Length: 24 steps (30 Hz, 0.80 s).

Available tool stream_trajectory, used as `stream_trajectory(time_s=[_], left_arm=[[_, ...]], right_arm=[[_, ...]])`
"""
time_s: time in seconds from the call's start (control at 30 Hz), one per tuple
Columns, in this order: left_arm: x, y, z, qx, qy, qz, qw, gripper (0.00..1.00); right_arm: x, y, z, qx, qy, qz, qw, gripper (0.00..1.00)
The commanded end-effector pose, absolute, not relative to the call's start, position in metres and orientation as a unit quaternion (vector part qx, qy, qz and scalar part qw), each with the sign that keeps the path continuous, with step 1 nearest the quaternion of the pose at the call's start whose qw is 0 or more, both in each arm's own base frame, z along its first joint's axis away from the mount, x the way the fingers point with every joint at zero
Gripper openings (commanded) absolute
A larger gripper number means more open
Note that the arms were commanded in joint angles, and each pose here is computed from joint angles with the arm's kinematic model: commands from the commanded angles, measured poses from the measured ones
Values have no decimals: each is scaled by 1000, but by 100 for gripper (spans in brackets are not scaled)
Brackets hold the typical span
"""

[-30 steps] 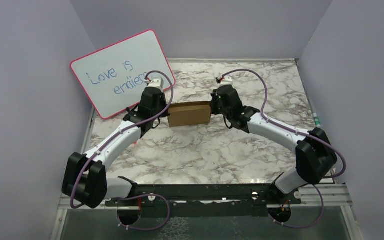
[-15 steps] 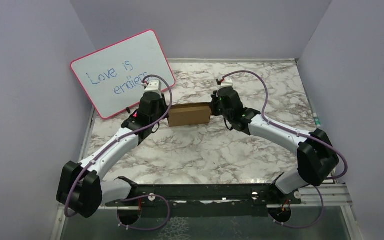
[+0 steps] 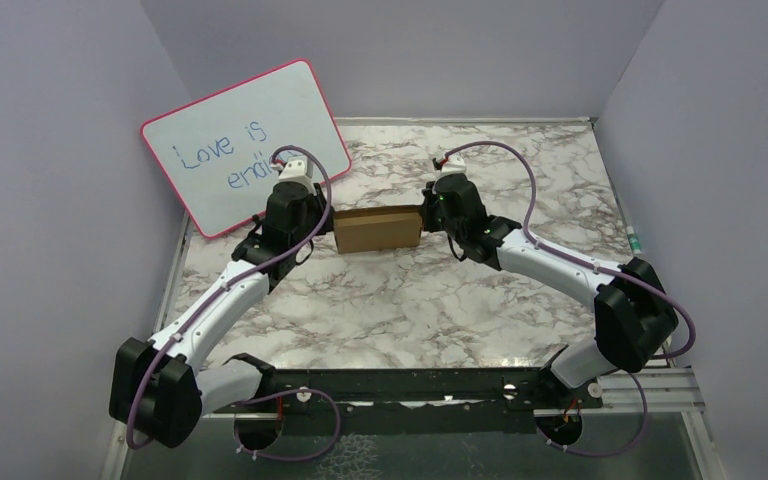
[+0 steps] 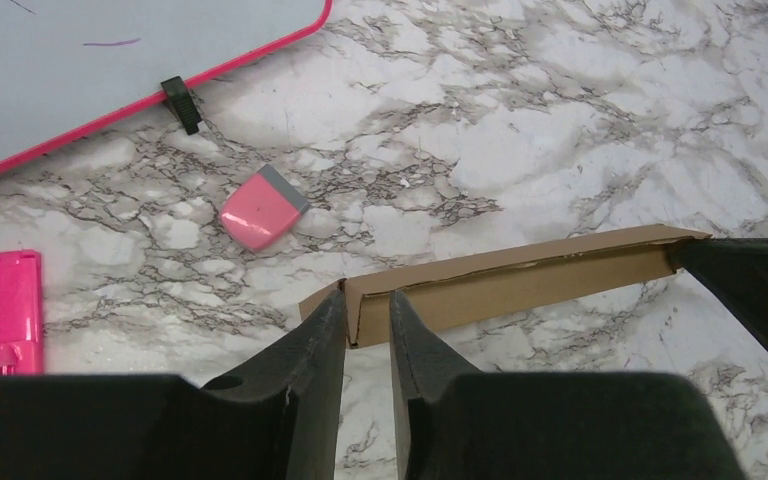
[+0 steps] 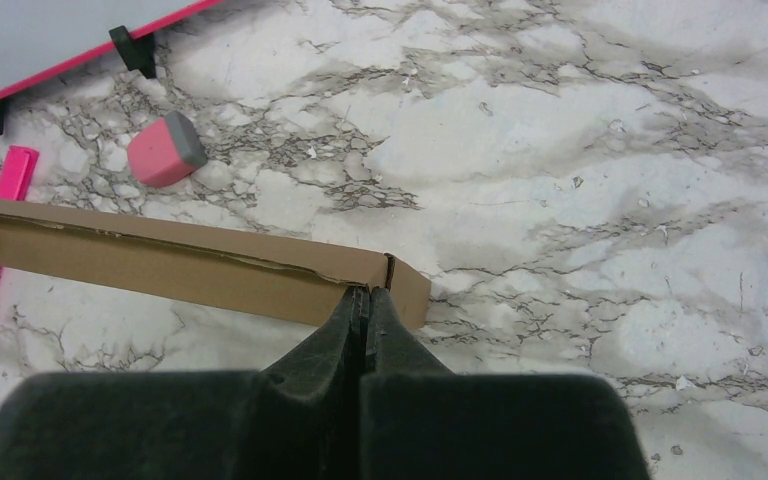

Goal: Fold the paper box

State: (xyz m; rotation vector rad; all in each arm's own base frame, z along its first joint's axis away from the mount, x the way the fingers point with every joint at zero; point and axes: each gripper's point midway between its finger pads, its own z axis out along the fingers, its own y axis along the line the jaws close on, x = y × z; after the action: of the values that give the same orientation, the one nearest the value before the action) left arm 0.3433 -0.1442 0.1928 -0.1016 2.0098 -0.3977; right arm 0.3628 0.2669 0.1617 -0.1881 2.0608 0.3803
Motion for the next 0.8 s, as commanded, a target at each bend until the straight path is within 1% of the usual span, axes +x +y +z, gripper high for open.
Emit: stream_trajectory(time_s=[0.0,0.47,0.7,0.77], left_arm=[[350,-152,202,-48,828,-195,524,22],[346,-154,179,-58,836,-204,505,13],[340,-155,164,-64,844,-211,489,12],[340,-156,165,-65,840,-216,494,11]], right_arm=[[353,266,147,-93,862,149,476,1],[351,268,147,-93,861,157,475,1],[349,269,148,-93,859,166,475,1],[348,270,148,-94,859,170,474,1]])
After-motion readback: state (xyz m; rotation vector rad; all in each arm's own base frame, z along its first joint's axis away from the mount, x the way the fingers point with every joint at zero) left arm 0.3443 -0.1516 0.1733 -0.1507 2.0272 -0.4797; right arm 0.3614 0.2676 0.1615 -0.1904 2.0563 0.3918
